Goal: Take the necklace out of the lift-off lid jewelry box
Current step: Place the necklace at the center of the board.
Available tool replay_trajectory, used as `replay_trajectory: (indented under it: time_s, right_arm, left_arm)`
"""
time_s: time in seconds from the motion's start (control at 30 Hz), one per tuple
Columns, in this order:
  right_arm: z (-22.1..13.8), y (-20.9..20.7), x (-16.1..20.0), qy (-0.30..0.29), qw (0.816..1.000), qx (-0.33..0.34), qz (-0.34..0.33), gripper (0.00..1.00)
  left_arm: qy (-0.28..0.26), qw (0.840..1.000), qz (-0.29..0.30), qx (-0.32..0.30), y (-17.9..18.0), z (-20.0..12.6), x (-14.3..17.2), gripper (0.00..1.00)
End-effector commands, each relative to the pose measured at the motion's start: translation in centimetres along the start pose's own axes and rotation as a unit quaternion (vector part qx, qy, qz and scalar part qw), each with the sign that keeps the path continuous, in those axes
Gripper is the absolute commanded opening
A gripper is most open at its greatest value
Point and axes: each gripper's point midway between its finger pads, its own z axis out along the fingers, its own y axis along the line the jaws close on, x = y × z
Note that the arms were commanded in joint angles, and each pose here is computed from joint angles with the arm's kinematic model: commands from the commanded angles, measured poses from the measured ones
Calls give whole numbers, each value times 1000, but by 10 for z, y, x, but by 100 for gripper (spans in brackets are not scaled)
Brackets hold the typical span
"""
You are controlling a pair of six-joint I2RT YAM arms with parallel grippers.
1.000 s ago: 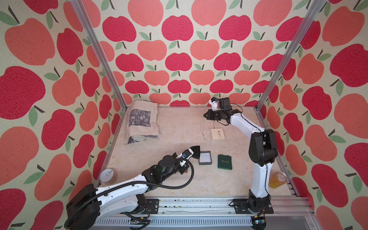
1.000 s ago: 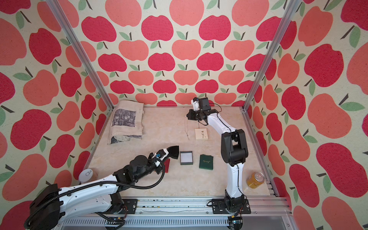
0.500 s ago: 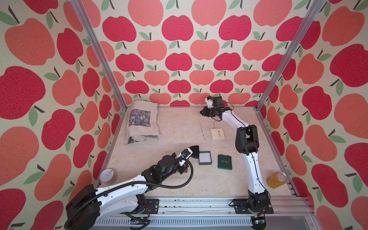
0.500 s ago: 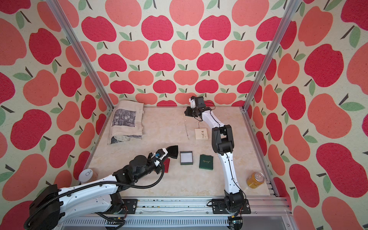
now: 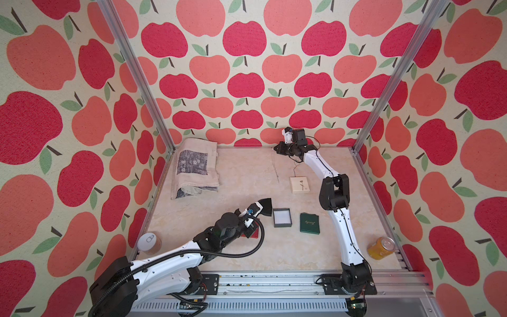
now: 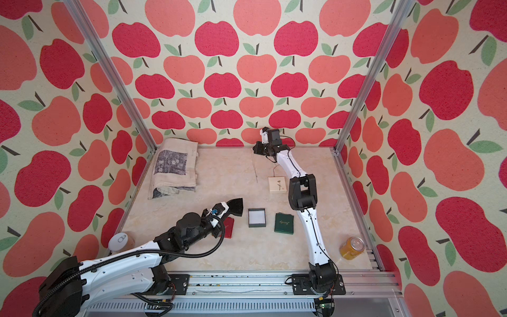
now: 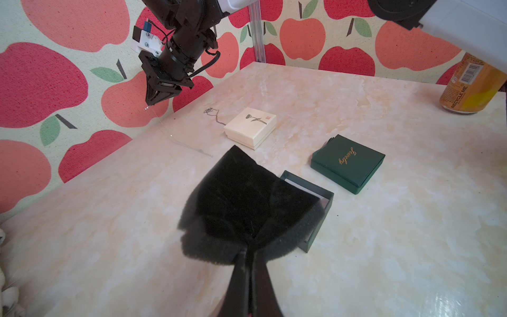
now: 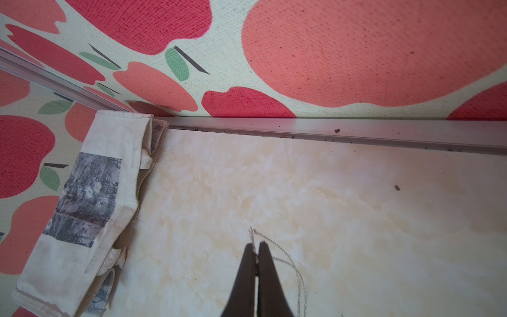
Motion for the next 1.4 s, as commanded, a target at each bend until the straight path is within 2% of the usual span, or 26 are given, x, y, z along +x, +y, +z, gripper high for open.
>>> replay_trajectory:
  time_s: [0.0,0.33,0.6,0.87,1.0,1.1,1.2,1.37]
  right_arm:
    - [10,-20,27,34,999,19,28,3]
    - [13,-30,46,53,998,26,29,5]
    - [3,-27,44,57,998,35,16,27]
    - [-35,-11,32,51,998,42,-18,39]
    - [-53,-5,31,48,997,47,-28,51]
    - [-55,-6,30,57,997,49,-26,51]
    - [-51,0,29,52,999,8,-1,44]
    - [-65,14,33,45,999,-27,14,43]
  left_arm:
    - [3,1000,-7,6,-1,-2,5,0]
    - [1,1000,-5,13,-3,0,2,0]
    - [11,1000,-22,10,0,1,1,0]
    - [26,999,-37,15,1,12,-5,0]
    - [33,998,-41,16,1,17,-7,0]
    - [31,998,-44,19,0,18,-9,0]
    - [31,998,-48,17,0,17,-9,0]
    - [33,998,-50,5,4,16,-7,0]
